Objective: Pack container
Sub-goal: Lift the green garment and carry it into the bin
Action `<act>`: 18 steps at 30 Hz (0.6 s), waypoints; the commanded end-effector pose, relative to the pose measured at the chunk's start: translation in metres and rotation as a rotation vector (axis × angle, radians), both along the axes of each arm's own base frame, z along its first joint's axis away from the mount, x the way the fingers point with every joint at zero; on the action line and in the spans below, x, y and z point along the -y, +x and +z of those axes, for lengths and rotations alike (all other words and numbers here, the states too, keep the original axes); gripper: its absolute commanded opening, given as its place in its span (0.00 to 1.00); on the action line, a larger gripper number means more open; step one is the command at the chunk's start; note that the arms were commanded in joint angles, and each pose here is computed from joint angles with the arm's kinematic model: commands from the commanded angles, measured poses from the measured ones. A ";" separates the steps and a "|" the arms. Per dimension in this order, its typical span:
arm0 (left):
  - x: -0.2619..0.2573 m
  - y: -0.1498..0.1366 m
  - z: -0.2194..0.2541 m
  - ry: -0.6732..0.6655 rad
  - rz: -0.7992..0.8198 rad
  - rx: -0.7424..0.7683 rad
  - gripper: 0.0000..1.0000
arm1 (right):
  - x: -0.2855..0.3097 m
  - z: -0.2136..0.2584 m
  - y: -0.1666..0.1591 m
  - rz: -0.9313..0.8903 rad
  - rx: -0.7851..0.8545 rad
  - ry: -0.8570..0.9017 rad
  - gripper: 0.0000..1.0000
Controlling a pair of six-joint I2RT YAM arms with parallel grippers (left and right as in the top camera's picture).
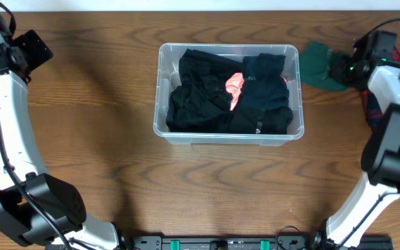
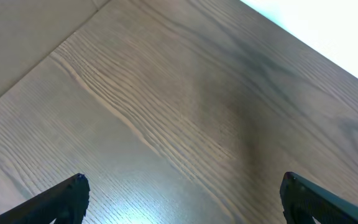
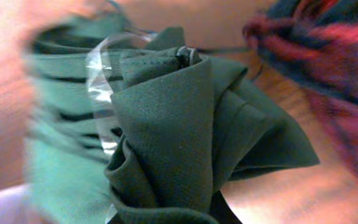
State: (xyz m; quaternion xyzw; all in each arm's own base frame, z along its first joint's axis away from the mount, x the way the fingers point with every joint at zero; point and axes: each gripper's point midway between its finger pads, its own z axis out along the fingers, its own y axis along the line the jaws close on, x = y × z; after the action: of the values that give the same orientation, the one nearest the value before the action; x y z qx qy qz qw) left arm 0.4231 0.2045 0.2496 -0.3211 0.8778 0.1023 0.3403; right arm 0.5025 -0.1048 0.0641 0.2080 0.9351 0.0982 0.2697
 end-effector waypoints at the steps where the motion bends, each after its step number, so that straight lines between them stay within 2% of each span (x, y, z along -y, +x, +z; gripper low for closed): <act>1: -0.003 -0.002 0.003 0.012 0.009 0.001 0.98 | -0.004 0.095 0.000 0.049 0.177 -0.084 0.01; 9: -0.003 -0.002 0.003 0.012 0.009 0.001 0.98 | -0.055 0.220 -0.030 0.150 0.420 -0.100 0.01; 12: -0.003 -0.002 0.003 0.012 0.009 0.001 0.98 | -0.094 0.243 -0.041 0.264 0.471 -0.085 0.01; 14: -0.003 -0.002 0.003 0.012 0.009 0.001 0.98 | -0.129 0.252 -0.047 0.403 0.510 -0.093 0.01; 18: -0.003 -0.002 0.003 0.012 0.009 0.001 0.98 | -0.201 0.250 -0.057 0.647 0.540 -0.109 0.01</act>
State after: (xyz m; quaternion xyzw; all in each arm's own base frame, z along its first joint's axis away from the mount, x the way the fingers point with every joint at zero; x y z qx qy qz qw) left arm 0.4230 0.2045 0.2496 -0.3211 0.8779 0.1023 0.3401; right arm 0.4553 0.0455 0.3082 -0.0408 0.8685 0.1536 0.4696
